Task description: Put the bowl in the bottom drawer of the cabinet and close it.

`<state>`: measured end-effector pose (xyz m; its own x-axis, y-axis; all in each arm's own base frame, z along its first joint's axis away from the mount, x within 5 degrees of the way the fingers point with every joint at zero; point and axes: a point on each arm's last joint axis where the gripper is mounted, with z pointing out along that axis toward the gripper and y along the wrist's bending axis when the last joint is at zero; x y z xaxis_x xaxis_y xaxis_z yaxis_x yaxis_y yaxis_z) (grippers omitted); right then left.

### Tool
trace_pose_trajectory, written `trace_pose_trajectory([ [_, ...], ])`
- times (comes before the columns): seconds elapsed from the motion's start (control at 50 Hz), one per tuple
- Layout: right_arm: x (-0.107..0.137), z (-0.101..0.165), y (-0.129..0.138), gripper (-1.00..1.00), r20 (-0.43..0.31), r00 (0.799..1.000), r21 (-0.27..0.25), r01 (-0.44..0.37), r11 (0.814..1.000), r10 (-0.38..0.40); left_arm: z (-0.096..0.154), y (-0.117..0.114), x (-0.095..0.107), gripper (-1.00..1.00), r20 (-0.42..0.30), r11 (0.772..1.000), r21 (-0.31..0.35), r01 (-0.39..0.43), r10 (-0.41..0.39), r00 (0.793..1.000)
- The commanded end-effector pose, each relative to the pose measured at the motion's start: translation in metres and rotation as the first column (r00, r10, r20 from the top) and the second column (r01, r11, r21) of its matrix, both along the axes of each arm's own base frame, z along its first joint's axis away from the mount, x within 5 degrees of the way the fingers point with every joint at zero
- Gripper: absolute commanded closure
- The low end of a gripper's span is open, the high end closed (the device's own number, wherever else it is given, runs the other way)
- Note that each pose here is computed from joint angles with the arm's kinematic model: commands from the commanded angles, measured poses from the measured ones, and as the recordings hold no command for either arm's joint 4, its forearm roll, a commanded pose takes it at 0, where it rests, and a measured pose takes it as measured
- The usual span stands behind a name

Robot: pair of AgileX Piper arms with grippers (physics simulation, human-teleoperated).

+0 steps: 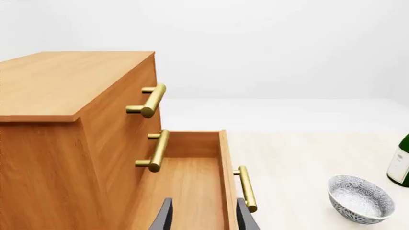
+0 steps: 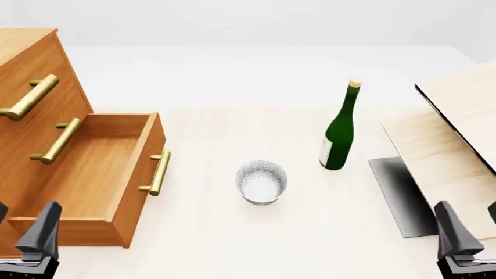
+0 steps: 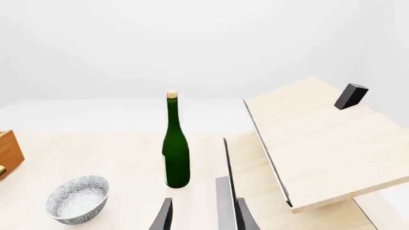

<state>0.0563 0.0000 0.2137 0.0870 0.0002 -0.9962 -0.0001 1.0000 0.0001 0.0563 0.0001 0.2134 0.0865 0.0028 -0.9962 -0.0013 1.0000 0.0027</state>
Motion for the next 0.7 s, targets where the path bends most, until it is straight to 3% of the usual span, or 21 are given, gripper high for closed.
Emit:
trace_pose_trajectory([
  [0.02, 0.000, 0.001, 0.000, -1.00, 0.000, 1.000, 0.000, 0.000, 1.000, 0.000, 0.000, 0.001, 0.000, -1.00, -0.005, 1.000, -0.007, -0.009, 0.009, 1.000],
  [0.32, 0.000, 0.001, 0.000, -1.00, -0.001, 1.000, 0.000, 0.000, 1.000, 0.000, 0.001, -0.001, 0.003, -1.00, -0.023, 1.000, 0.003, 0.018, -0.017, 1.000],
  [0.7, 0.000, 0.001, 0.000, -1.00, 0.000, 1.000, 0.000, 0.000, 1.000, 0.000, 0.022, -0.007, 0.002, -1.00, -0.031, 0.993, 0.027, 0.111, -0.110, 0.993],
])
